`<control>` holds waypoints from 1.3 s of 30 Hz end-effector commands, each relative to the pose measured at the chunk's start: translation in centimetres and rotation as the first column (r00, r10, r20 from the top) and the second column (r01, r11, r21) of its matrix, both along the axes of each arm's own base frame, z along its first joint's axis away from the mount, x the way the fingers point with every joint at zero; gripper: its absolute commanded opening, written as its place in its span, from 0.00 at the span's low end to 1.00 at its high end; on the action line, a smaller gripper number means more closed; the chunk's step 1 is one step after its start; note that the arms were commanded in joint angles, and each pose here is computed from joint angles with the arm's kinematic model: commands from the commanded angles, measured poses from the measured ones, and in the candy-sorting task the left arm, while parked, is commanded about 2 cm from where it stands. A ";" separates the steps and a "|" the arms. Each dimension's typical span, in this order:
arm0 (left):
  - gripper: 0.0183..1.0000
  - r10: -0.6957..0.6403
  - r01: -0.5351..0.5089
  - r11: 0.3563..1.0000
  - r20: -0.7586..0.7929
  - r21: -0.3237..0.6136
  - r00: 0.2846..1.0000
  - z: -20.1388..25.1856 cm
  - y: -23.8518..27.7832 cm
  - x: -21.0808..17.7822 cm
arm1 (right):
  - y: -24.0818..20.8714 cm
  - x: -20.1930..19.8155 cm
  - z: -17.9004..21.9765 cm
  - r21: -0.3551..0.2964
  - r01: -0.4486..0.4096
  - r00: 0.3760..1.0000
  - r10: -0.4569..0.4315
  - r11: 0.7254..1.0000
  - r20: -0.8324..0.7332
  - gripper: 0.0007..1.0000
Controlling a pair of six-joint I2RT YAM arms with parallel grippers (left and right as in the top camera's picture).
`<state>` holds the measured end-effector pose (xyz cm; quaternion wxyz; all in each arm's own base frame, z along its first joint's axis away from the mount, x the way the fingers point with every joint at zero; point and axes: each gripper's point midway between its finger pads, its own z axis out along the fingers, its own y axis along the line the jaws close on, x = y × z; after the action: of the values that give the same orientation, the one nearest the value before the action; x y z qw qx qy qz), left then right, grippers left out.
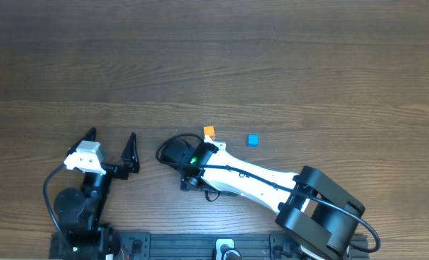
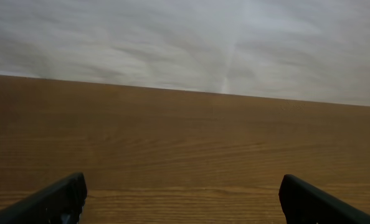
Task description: Stack Cubes
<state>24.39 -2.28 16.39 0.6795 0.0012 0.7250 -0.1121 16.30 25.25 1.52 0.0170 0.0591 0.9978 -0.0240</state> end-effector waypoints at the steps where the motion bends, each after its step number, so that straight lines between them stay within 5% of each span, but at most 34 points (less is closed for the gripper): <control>1: 1.00 -0.009 0.009 1.000 0.006 0.015 1.000 -0.1 -0.1 0.0 | -0.1 -0.3 -0.9 -0.019 0.005 1.000 -0.005 1.000 -0.011 0.99; 8: 1.00 -0.009 0.009 1.000 0.006 0.014 1.000 -0.1 -0.1 0.0 | 0.0 -0.3 -1.1 -0.018 0.004 1.000 -0.004 1.000 -0.011 0.97; 17: 1.00 -0.009 0.009 1.000 0.006 0.014 1.000 -0.1 -0.1 0.0 | 0.0 -0.4 -1.2 -0.021 0.003 1.000 -0.004 1.000 -0.015 0.75; 39: 1.00 -0.009 0.009 1.000 0.006 0.015 1.000 -0.1 -0.1 0.0 | 0.2 -0.2 -1.2 -0.019 -0.018 1.000 0.018 1.000 0.004 0.54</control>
<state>24.39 -2.28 16.39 0.6795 0.0012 0.7250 -0.1121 16.32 25.70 0.90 0.0163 0.0575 0.9980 -0.0214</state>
